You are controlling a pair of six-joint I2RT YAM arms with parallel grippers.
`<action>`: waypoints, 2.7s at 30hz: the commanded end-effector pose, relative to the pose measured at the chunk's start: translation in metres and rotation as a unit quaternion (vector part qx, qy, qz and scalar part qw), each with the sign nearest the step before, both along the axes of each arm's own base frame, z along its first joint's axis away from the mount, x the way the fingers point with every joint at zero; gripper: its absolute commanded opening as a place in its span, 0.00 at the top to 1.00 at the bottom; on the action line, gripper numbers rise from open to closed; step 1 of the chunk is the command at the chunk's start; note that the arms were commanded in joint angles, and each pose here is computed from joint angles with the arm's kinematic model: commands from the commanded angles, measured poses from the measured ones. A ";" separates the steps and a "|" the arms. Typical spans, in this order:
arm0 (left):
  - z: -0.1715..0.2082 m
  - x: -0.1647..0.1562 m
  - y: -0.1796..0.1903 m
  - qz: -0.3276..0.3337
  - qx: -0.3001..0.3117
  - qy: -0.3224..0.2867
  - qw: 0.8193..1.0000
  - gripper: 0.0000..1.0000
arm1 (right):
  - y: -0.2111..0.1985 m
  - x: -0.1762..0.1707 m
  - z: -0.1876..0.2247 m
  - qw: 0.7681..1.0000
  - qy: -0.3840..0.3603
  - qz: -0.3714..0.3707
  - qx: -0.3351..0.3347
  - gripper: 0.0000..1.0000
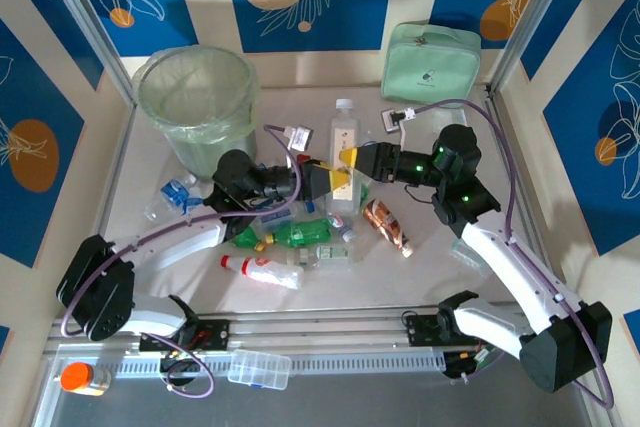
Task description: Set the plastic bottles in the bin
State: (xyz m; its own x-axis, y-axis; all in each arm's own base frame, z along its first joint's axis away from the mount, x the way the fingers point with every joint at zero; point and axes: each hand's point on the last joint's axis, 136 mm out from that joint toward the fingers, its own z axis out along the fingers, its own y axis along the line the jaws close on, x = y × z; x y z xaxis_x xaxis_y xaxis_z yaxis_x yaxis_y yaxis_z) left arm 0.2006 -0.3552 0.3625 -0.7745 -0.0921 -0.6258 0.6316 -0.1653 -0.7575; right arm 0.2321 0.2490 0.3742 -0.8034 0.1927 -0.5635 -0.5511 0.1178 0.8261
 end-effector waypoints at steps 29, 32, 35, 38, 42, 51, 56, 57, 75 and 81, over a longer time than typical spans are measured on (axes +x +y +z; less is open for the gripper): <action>0.041 0.105 0.126 0.355 0.221 -0.058 0.907 0.93 | -0.068 -0.005 0.000 0.982 -0.042 -0.149 -0.108 0.07; 0.049 0.133 0.164 0.445 0.262 -0.029 0.856 0.91 | -0.069 -0.005 -0.007 0.981 -0.035 -0.148 -0.119 0.08; 0.065 0.155 0.197 0.513 0.280 -0.008 0.812 0.93 | -0.068 -0.005 -0.013 0.981 -0.031 -0.142 -0.130 0.09; 0.076 0.174 0.227 0.567 0.287 0.011 0.772 0.94 | -0.068 -0.005 -0.015 0.981 -0.031 -0.139 -0.135 0.09; 0.068 0.200 0.260 0.609 0.307 0.071 0.728 0.96 | -0.069 -0.005 -0.018 0.979 -0.029 -0.139 -0.147 0.09; 0.011 0.246 0.300 0.630 0.379 0.217 0.642 0.98 | -0.069 0.000 -0.031 0.977 -0.010 -0.140 -0.162 0.09; -0.021 0.262 0.309 0.630 0.400 0.265 0.611 1.00 | -0.068 0.002 -0.040 0.976 0.006 -0.138 -0.167 0.10; -0.027 0.264 0.309 0.629 0.401 0.275 0.606 1.00 | -0.067 0.003 -0.042 0.976 0.009 -0.138 -0.170 0.09; -0.148 0.297 0.310 0.569 0.403 0.471 0.540 1.00 | -0.074 0.021 -0.083 0.952 0.061 -0.187 -0.235 0.10; -0.167 0.298 0.309 0.558 0.417 0.484 0.530 0.83 | -0.076 0.024 -0.088 0.947 0.065 -0.193 -0.247 0.10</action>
